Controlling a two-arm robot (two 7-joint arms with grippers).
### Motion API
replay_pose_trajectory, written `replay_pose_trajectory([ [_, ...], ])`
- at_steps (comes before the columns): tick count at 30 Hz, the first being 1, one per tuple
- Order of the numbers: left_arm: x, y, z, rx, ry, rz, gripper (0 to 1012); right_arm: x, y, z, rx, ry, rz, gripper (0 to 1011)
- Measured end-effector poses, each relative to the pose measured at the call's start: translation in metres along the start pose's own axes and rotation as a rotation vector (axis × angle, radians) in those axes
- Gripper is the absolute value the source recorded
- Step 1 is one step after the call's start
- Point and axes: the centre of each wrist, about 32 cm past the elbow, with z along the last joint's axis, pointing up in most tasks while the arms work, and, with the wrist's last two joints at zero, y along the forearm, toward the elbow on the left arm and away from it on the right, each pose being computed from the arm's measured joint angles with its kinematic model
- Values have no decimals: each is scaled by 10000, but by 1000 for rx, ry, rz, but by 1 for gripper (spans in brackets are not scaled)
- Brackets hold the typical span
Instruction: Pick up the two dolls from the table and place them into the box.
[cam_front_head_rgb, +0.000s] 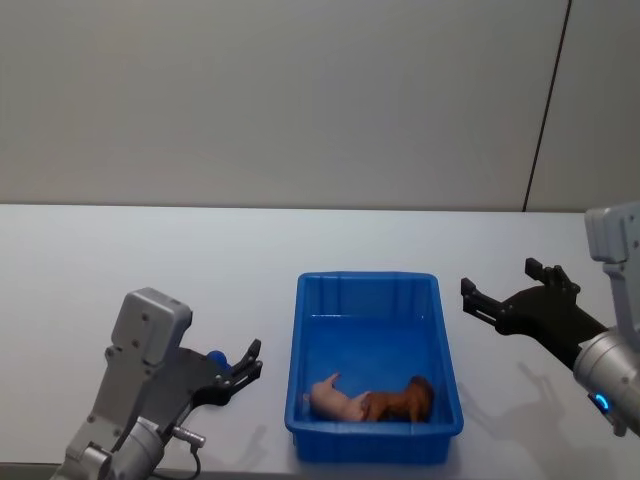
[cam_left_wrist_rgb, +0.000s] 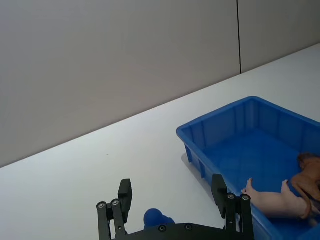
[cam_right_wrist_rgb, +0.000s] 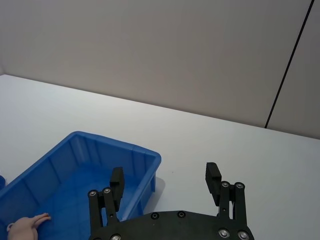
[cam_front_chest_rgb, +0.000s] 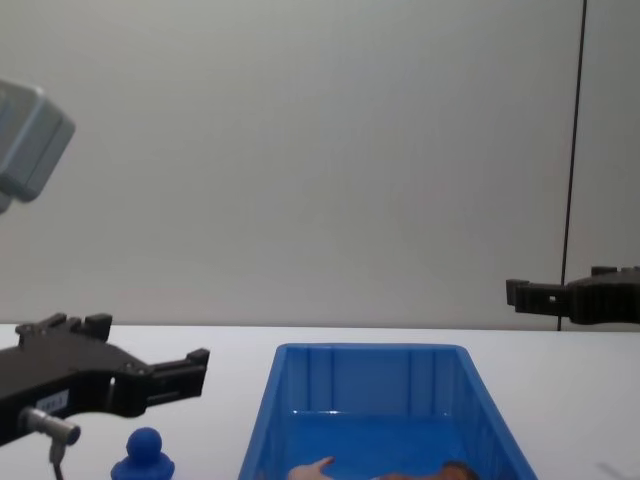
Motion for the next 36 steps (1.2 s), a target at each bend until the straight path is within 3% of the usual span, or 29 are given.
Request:
replay_pose_trajectory([
  [9, 158, -78, -126, 19, 7, -37, 1001, 5, -1, -2, 0, 0, 0, 1001],
  [11, 225, -126, -182, 32, 9, -52, 1001, 7, -1, -2, 1, 0, 0, 1001],
  [22, 426, -277, -356, 76, 24, -101, 1001, 10, -2, -2, 1, -1, -1, 1001],
  [36, 627, -421, -551, 125, 54, -142, 1001, 9, -2, -1, 1, -1, -1, 1001],
])
